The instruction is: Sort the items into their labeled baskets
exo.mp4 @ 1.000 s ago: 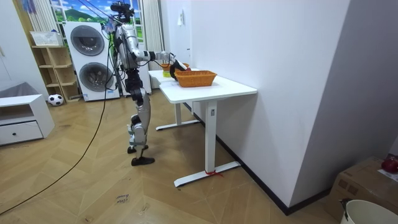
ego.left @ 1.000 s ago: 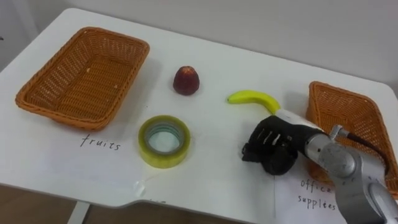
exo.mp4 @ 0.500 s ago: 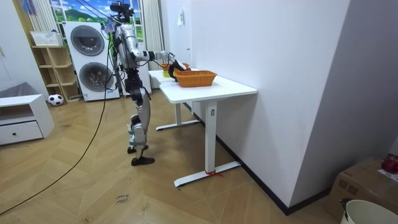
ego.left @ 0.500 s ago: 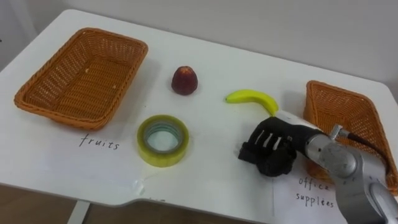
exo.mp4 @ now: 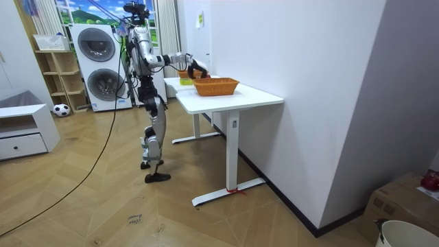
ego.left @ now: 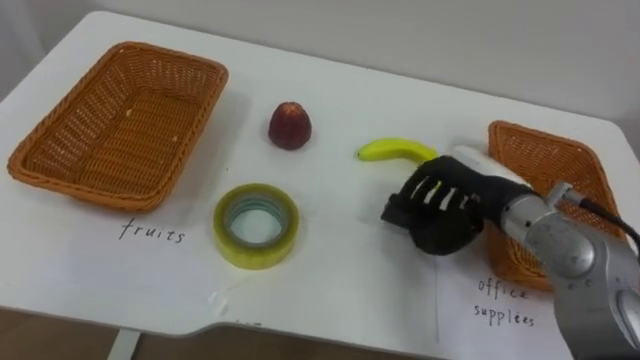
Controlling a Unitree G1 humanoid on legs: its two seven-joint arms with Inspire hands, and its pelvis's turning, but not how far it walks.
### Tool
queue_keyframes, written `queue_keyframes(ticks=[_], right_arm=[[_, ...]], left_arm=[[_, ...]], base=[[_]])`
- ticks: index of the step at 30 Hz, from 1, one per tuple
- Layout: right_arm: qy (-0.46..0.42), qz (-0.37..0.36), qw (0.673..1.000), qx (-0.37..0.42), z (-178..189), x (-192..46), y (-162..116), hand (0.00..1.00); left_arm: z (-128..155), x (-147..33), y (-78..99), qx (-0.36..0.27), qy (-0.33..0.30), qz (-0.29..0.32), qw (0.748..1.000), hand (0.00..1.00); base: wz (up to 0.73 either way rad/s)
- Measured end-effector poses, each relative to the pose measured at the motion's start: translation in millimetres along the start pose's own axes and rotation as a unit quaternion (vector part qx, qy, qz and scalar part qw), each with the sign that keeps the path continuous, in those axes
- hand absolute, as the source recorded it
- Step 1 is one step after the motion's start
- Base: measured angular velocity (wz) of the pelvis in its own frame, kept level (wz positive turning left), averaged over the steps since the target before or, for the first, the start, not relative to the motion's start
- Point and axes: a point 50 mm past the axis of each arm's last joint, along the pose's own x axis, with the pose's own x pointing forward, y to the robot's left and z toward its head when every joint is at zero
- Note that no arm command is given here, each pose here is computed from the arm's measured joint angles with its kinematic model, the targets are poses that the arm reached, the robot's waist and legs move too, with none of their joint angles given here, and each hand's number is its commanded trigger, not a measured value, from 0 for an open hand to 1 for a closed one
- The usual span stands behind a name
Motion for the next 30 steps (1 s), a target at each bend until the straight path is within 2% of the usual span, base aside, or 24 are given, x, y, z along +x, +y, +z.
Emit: queue_keyframes(ticks=[5,12,19,25,30], right_arm=[[-0.028,-0.036,0.997,0.056,-1,-5,-12,1.00],[-0.064,-0.118,0.985,0.106,2,-16,-35,1.00],[-0.080,-0.169,0.977,0.101,8,-17,-52,1.00],[-0.086,-0.225,0.967,0.085,8,-21,-68,1.00],[-0.090,-0.244,0.961,0.099,7,-23,-71,1.00]], left_arm=[[-2,-1.0,-1.7,-0.002,0.001,-0.002,1.000,0.00],[-19,-5.6,-1.4,0.001,0.022,0.004,1.000,0.00],[-34,-9.5,0.7,-0.003,0.043,0.009,0.999,0.00],[-35,-9.4,2.5,-0.008,0.046,0.013,0.999,0.00],[-34,-9.5,2.2,-0.011,0.045,0.015,0.999,0.00]], base=[[-0.03],[-0.02],[0.00],[0.01],[0.00]])
